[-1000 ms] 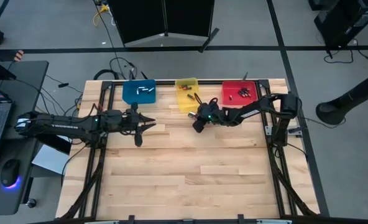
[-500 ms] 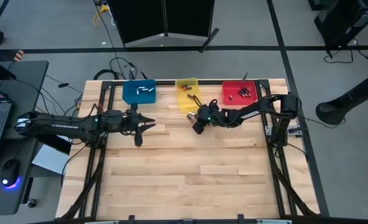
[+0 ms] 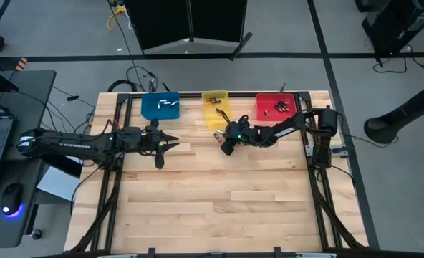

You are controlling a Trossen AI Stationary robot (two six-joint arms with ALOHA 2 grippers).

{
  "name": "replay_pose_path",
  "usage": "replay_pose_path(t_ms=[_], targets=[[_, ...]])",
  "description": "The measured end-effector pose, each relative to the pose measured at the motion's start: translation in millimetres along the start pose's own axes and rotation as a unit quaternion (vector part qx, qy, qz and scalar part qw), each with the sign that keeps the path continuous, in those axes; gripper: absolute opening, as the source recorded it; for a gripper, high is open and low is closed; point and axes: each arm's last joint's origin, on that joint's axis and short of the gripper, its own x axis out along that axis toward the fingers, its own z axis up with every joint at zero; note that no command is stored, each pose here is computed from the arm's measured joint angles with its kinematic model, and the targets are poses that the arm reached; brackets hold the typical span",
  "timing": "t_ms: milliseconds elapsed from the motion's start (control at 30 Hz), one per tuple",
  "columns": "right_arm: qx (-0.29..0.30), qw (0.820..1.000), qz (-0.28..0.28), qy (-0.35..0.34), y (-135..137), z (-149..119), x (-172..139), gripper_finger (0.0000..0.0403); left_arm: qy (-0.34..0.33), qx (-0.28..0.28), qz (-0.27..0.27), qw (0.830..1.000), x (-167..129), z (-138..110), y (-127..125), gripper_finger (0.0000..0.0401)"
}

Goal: Sort batteries
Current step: Put the silver battery into the blue bin

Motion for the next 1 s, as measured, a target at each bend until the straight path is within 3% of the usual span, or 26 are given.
replay_pose_path(t_ms=[133, 300, 567, 800, 1000], targets=[[-0.001, 1.000, 0.003, -0.006, 0.6, -0.2, 1.9, 0.0110, 0.001, 0.000, 0.000, 1.000, 0.0, -0.2, 0.0, 0.0094], [-0.007, 1.000, 0.004, -0.003, 0.7, -0.3, 1.7, 0.0060, 0.004, 0.001, 0.000, 1.000, 0.0, -0.8, 0.0, 0.0094], [-0.023, 0.999, 0.021, 0.010, 7.0, 2.2, -10.7, 0.0059, -0.002, -0.028, 0.000, 1.000, 0.0, 0.4, 0.0, 0.0094], [-0.035, 0.998, 0.047, -0.020, 26.1, 15.0, -37.8, 0.0059, -0.101, -0.053, -0.002, 0.993, 1.1, -21.6, -0.6, 0.0094], [-0.021, 0.988, 0.093, -0.122, 53.4, 27.3, -55.4, 0.0059, -0.176, -0.098, -0.025, 0.979, -2.0, -42.1, -1.5, 0.0094]])
